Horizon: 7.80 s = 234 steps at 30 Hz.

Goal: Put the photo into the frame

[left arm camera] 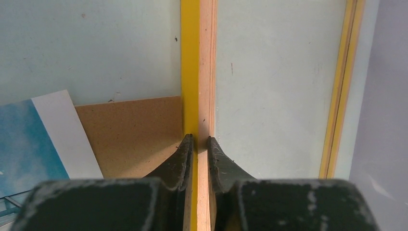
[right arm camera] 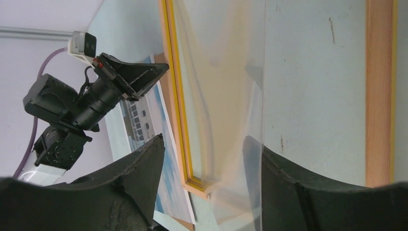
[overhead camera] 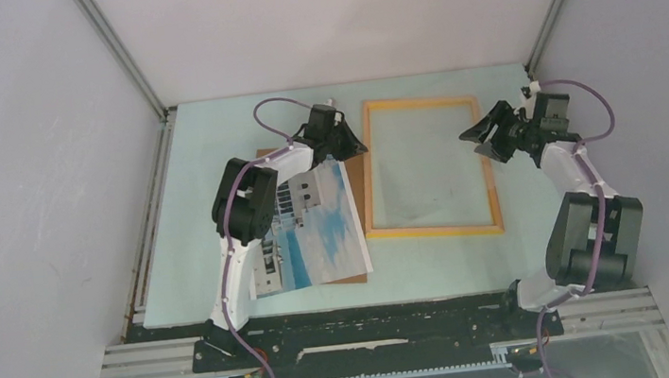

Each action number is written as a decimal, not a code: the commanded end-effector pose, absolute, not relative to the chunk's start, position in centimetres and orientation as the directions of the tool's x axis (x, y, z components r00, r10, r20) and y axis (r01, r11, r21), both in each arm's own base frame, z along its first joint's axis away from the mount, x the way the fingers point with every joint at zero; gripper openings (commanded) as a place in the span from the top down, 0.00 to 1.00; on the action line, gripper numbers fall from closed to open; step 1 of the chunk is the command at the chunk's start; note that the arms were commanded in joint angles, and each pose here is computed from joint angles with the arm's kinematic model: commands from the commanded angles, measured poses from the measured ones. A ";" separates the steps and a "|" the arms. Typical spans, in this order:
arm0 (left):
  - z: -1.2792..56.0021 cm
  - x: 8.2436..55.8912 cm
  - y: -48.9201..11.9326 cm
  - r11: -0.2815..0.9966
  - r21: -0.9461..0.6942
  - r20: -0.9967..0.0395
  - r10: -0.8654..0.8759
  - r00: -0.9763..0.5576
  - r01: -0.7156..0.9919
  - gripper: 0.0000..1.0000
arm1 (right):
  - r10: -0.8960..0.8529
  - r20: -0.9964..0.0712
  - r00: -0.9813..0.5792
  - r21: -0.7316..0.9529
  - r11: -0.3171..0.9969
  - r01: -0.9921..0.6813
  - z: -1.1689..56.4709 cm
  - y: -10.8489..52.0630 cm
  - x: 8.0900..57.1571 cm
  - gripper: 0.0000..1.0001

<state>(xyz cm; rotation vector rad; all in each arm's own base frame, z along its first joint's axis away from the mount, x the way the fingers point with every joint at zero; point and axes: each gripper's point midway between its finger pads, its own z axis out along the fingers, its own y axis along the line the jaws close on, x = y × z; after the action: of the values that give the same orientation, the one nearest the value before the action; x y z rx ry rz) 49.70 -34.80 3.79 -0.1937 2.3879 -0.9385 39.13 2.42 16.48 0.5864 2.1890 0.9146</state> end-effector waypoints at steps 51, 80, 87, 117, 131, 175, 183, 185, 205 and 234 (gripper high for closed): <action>3.9 49.9 -35.9 0.731 -0.677 -0.441 -0.307 -0.843 0.088 1.00 | 0.678 -0.422 -0.602 0.862 0.507 -0.034 23.1 3.9 44.4 1.00; 3.9 49.8 -36.0 0.725 -0.683 -0.437 -0.308 -0.845 0.089 1.00 | 0.631 -0.435 -0.643 0.863 0.496 -0.097 21.9 6.4 45.2 1.00; 3.9 49.8 -36.0 0.725 -0.682 -0.438 -0.308 -0.845 0.089 1.00 | 0.629 -0.419 -0.655 0.869 0.488 -0.087 21.0 6.5 45.6 1.00; 3.9 49.8 -36.1 0.723 -0.685 -0.435 -0.307 -0.847 0.090 1.00 | 0.545 -0.475 -0.691 0.841 0.513 -0.174 19.7 7.8 45.1 1.00; 4.0 49.9 -36.1 0.722 -0.686 -0.436 -0.308 -0.846 0.091 1.00 | 0.508 -0.482 -0.713 0.834 0.515 -0.197 18.0 7.5 44.3 1.00; 4.0 49.8 -36.2 0.717 -0.691 -0.431 -0.307 -0.849 0.092 1.00 | 0.516 -0.520 -0.681 0.806 0.562 -0.189 16.2 7.2 45.8 1.00; 4.0 49.8 -36.3 0.715 -0.693 -0.430 -0.305 -0.849 0.094 1.00 | 0.518 -0.556 -0.650 0.793 0.566 -0.226 16.7 7.3 45.6 1.00; 4.1 49.8 -36.3 0.715 -0.693 -0.431 -0.306 -0.849 0.095 1.00 | 0.525 -0.556 -0.645 0.794 0.564 -0.225 16.9 6.8 45.7 1.00; 4.0 49.8 -36.3 0.714 -0.694 -0.429 -0.305 -0.850 0.094 1.00 | 0.490 -0.572 -0.657 0.781 0.570 -0.255 16.2 8.6 44.0 0.99; 4.0 49.8 -36.4 0.711 -0.697 -0.425 -0.306 -0.852 0.093 1.00 | 0.543 -0.511 -0.667 0.745 0.666 -0.028 13.0 5.8 43.8 0.75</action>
<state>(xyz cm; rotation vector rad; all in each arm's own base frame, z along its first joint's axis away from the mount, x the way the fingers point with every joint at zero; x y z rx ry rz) 50.33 -34.44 3.93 -0.2088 2.3814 -0.9562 44.13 4.73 13.80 0.4379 2.0872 0.9476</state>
